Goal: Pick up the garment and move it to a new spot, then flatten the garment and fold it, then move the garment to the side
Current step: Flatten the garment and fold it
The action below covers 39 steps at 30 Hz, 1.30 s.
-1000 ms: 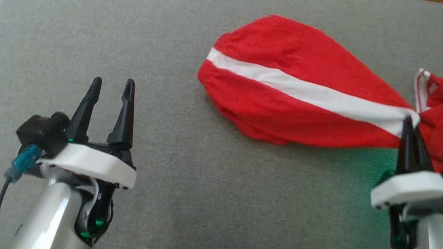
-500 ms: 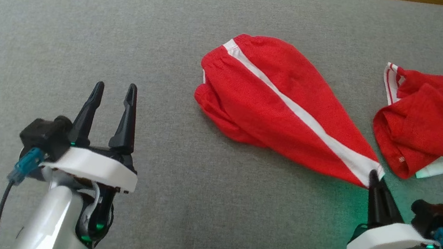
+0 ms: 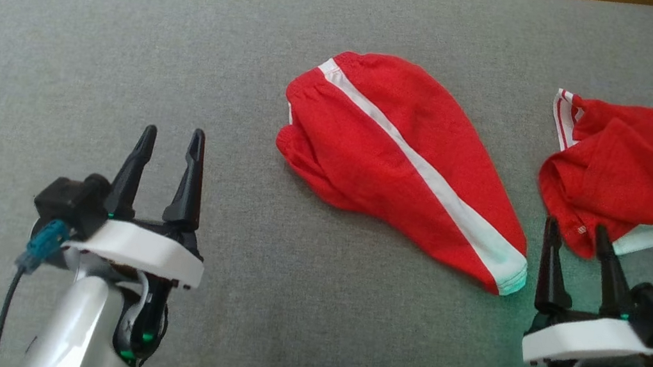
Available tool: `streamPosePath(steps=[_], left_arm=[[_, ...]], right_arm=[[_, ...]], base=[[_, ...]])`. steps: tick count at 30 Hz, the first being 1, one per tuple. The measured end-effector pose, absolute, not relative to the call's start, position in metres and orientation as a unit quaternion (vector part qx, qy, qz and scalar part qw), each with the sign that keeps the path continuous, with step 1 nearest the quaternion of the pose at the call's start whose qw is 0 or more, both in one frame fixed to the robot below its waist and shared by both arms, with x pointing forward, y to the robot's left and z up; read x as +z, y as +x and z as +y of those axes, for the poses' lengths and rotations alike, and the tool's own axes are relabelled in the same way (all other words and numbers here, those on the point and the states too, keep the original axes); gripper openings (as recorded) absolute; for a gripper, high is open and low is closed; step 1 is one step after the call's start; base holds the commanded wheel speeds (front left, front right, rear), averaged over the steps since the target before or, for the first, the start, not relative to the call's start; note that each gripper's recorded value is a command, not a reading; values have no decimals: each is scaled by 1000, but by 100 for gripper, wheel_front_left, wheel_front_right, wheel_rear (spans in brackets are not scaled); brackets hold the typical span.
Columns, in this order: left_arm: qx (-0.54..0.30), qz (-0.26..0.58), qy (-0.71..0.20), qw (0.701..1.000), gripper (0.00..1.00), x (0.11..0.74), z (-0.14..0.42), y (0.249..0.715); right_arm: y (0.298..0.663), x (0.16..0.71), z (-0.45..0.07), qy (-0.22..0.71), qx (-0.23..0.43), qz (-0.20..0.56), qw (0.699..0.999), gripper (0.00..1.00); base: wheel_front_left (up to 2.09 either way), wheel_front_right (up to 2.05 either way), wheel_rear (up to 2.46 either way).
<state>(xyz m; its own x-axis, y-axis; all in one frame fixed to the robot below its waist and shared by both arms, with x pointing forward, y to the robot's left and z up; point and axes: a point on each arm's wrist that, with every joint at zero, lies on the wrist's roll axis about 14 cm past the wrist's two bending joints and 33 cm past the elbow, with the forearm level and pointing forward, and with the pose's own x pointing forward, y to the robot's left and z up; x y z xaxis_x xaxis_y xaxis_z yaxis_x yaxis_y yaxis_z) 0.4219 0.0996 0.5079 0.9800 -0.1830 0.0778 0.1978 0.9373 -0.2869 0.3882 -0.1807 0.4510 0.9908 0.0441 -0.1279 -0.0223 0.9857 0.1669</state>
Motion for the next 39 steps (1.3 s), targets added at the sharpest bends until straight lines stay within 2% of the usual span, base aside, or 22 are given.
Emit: streamPosePath(steps=[6,13,16,22,27,32,39], left_arm=[[-131,5,-143,981,100,490,83,430],[-234,77,-100,964,100,490,38,472],[-274,136,-90,948,100,489,17,494],[-334,257,-15,907,100,483,-6,531],[-352,348,15,869,100,457,-11,538],[-366,385,40,846,100,437,-18,543],[-376,400,66,833,100,424,-22,548]], right_arm=[[394,456,-180,84,18,49,995,100],[407,457,-174,80,30,47,995,100],[417,461,-170,76,39,41,996,100],[428,466,-173,64,42,33,997,100],[426,465,-186,65,24,32,997,100],[422,456,-196,64,9,44,997,100],[417,448,-207,63,-7,54,997,100]], base=[[0,0,0],[0,0,0],[0,0,0],[0,0,0],[0,0,0],[0,0,0],[0,0,0]])
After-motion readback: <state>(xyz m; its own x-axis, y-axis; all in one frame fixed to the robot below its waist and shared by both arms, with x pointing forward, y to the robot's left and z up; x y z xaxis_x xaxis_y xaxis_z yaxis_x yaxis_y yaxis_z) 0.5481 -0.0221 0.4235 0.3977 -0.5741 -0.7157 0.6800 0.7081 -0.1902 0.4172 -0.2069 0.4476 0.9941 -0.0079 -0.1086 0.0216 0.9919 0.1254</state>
